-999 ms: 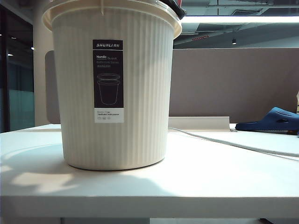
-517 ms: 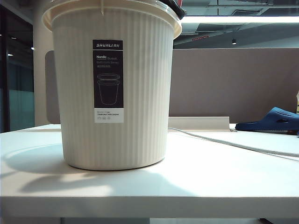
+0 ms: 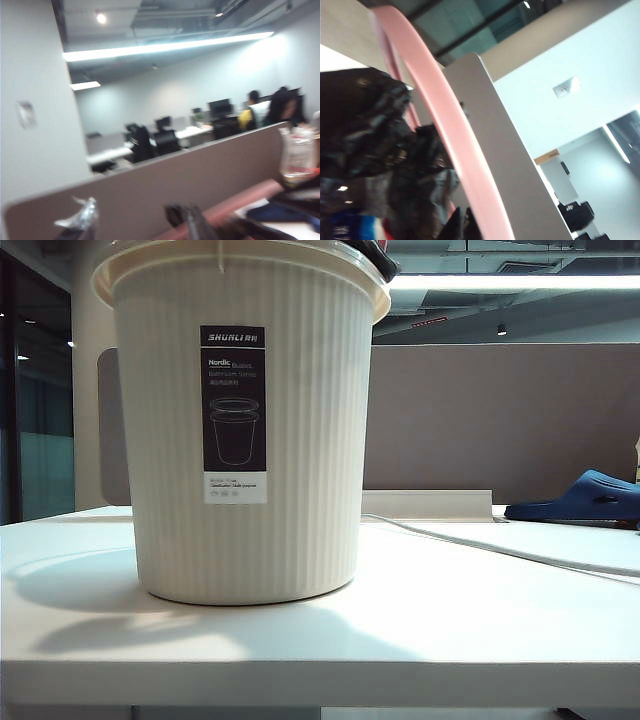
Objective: Open the ring lid of the trash can, pull out the black garbage bag inside, and place it on the table.
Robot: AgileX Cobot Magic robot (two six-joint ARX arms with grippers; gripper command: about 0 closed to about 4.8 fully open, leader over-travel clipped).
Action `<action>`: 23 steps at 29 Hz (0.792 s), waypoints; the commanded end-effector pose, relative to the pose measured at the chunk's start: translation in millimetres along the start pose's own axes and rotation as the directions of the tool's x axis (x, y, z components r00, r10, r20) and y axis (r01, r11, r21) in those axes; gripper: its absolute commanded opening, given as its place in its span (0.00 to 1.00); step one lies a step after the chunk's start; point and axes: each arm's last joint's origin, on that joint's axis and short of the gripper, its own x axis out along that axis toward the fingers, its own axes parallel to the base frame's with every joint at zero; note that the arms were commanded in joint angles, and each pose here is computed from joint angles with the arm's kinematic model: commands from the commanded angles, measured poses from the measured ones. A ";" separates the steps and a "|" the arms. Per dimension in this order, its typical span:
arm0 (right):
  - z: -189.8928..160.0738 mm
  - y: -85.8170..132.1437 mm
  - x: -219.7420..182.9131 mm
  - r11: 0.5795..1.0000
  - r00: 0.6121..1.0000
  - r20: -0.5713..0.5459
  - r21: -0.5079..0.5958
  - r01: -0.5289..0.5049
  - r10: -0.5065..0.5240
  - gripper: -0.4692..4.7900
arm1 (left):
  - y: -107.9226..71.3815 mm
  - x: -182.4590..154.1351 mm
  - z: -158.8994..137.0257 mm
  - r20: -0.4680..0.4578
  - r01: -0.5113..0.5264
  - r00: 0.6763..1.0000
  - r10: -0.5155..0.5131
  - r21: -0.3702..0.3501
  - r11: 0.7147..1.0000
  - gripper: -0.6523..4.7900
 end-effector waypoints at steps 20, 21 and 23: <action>23.0 -59.8 27.3 0.964 0.997 0.028 0.260 0.057 -0.067 0.08 | 3.7 -55.2 -22.6 -0.121 0.310 0.931 -0.345 -0.239 0.920 0.11; 23.8 -60.8 26.5 0.964 0.998 0.026 0.260 0.053 -0.062 0.08 | 1.9 -55.8 -24.6 -0.128 0.343 0.916 -0.379 -0.240 0.908 0.11; 25.8 -64.9 20.8 0.960 0.997 0.030 0.274 0.056 -0.067 0.08 | -2.2 -57.1 -30.4 -0.163 0.413 0.882 -0.442 -0.184 0.892 0.11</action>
